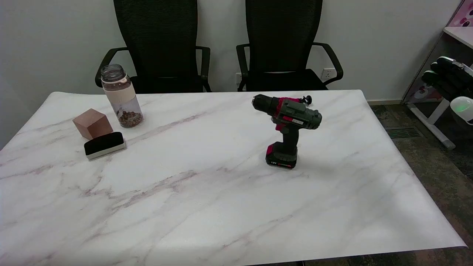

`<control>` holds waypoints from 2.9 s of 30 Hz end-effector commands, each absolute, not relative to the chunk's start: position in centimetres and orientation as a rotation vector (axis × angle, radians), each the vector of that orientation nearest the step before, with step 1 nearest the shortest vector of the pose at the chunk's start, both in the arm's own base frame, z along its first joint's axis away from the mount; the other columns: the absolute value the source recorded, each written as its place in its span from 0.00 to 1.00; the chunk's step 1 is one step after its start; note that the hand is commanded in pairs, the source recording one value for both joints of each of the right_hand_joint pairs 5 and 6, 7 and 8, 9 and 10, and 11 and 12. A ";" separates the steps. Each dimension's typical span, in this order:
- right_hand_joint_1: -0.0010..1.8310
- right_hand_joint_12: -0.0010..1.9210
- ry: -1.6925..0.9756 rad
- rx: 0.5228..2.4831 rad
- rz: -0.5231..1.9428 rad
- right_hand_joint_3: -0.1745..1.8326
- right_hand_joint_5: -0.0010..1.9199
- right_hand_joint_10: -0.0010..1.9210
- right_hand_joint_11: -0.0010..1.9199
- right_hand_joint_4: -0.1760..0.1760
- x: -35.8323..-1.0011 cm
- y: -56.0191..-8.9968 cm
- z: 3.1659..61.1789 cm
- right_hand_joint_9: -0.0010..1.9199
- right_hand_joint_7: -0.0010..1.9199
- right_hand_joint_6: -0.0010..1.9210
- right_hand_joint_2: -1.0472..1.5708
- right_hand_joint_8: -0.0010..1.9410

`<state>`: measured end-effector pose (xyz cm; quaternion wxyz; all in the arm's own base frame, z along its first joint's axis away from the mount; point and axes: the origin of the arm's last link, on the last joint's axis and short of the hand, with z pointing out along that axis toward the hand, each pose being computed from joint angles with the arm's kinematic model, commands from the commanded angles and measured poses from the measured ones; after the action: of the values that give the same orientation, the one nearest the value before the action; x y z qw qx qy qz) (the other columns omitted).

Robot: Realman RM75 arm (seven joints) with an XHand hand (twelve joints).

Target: Pick up the power screwdriver.

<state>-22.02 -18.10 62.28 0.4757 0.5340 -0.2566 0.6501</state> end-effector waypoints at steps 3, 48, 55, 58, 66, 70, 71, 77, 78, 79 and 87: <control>0.55 0.24 -0.716 1.401 1.558 0.45 0.24 0.27 0.24 0.44 -22.4 -16.9 60.7 0.27 0.24 0.24 0.36 0.24; 0.57 0.20 -1.302 1.271 1.441 0.50 0.11 0.17 0.20 1.00 -34.2 -31.8 42.5 0.17 0.11 0.11 0.10 0.11; 0.57 0.19 -1.359 1.233 1.458 0.48 0.10 0.17 0.19 1.00 -35.3 -32.4 40.0 0.17 0.10 0.10 0.11 0.10; 0.57 0.18 -1.375 1.226 1.466 0.49 0.10 0.17 0.18 1.00 -35.6 -32.6 39.3 0.17 0.10 0.10 0.10 0.10; 0.58 0.18 -1.399 1.233 1.462 0.49 0.10 0.17 0.18 1.00 -36.0 -32.9 38.0 0.17 0.10 0.10 0.11 0.10; 0.59 0.18 -1.401 1.256 1.454 0.47 0.11 0.17 0.18 1.00 -35.8 -33.0 37.7 0.17 0.11 0.11 0.11 0.11; 0.59 0.18 -1.402 1.266 1.447 0.48 0.11 0.17 0.18 1.00 -35.7 -33.0 37.6 0.17 0.11 0.11 0.12 0.11; 0.62 0.17 -1.398 1.294 1.431 0.47 0.14 0.18 0.17 1.00 -35.4 -33.4 37.3 0.18 0.14 0.14 0.13 0.13; 0.62 0.17 -1.393 1.298 1.430 0.46 0.14 0.18 0.17 1.00 -35.3 -33.4 37.2 0.18 0.14 0.14 0.13 0.14; 0.63 0.17 -1.383 1.305 1.425 0.46 0.14 0.18 0.17 1.00 -35.3 -33.5 37.2 0.18 0.14 0.14 0.14 0.14; 0.65 0.15 -1.373 1.314 1.428 0.46 0.14 0.19 0.15 1.00 -34.9 -33.9 37.2 0.19 0.14 0.14 0.22 0.14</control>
<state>-35.43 -32.83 38.42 0.3793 0.4986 -0.5382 0.5638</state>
